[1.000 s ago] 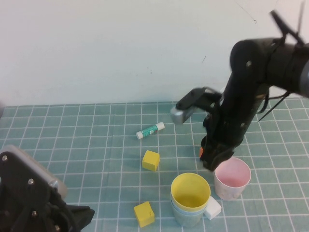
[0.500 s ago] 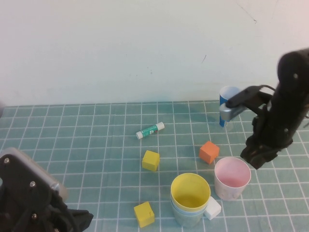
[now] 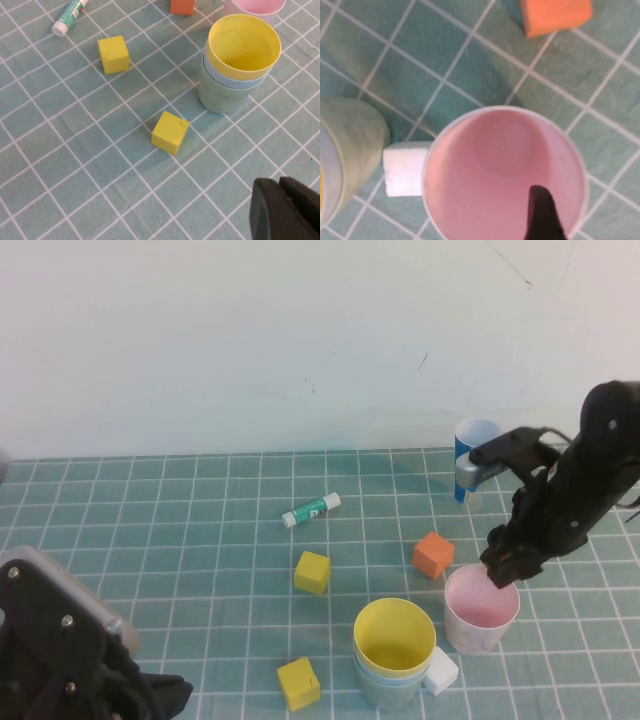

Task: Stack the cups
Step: Pick up the pink cup, then place the pink cup on the yellow cup

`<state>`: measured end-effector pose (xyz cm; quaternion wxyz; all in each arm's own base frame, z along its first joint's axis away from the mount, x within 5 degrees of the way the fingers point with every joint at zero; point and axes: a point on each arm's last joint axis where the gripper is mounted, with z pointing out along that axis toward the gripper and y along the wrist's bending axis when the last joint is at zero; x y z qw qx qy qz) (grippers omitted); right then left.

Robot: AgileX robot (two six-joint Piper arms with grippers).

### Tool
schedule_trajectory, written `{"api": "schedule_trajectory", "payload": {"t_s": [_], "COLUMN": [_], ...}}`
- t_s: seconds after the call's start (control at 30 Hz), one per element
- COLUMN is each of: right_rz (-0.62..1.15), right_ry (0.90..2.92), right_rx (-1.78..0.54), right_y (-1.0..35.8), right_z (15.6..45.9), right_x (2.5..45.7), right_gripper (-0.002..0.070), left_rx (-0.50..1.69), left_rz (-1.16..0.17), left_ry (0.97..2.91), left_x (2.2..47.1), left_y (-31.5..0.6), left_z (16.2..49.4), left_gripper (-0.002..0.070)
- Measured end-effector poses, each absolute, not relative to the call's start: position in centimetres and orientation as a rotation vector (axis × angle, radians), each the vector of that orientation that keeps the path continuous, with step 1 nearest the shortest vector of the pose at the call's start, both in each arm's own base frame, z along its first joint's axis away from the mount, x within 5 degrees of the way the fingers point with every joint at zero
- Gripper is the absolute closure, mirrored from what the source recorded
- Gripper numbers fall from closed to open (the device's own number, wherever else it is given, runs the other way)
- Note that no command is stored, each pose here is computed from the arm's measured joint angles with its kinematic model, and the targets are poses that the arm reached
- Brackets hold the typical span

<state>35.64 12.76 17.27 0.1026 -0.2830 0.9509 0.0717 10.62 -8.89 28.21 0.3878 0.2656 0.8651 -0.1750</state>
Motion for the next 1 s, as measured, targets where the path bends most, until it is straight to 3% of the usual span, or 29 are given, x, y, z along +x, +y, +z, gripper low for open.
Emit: {"api": "schedule_trajectory", "payload": {"t_s": [0.2,0.27,0.33,0.43,0.57,0.67,0.87,1.0], "right_rz": [0.247,0.247,0.246,0.245,0.235,0.205,0.197,0.283], "right_ry": [2.905,2.915,2.914,2.907,2.91,2.871,2.626,2.53], "right_rx": [-0.826,-0.84,-0.864,-0.883,-0.921,-0.963,-0.939,-1.012], "right_y": [13.0,13.0,13.1,13.1,12.9,12.6,11.7,12.2], "right_z": [13.6,13.0,12.7,12.7,13.7,16.8,27.1,31.1], "right_x": [35.9,35.9,36.0,36.0,35.6,35.1,32.2,29.3], "right_gripper": [0.0295,0.0356,0.0487,0.0613,0.0658,0.066,0.066,0.066], "left_rx": [0.676,0.676,0.673,0.665,0.661,0.661,0.661,0.66], "left_rz": [-0.445,-0.445,-0.45,-0.464,-0.472,-0.472,-0.472,-0.473], "left_ry": [2.201,2.201,2.202,2.207,2.209,2.209,2.209,2.208], "left_x": [10.6,10.6,10.6,10.6,10.5,10.5,10.5,10.5], "left_y": [-8.9,-8.9,-8.9,-9.0,-9.0,-9.0,-9.0,-9.0], "left_z": [28.2,28.2,28.2,28.2,28.2,28.2,28.2,28.2], "left_gripper": [0.0676,0.0676,0.0676,0.0676,0.0676,0.0676,0.0676,0.0676]}}
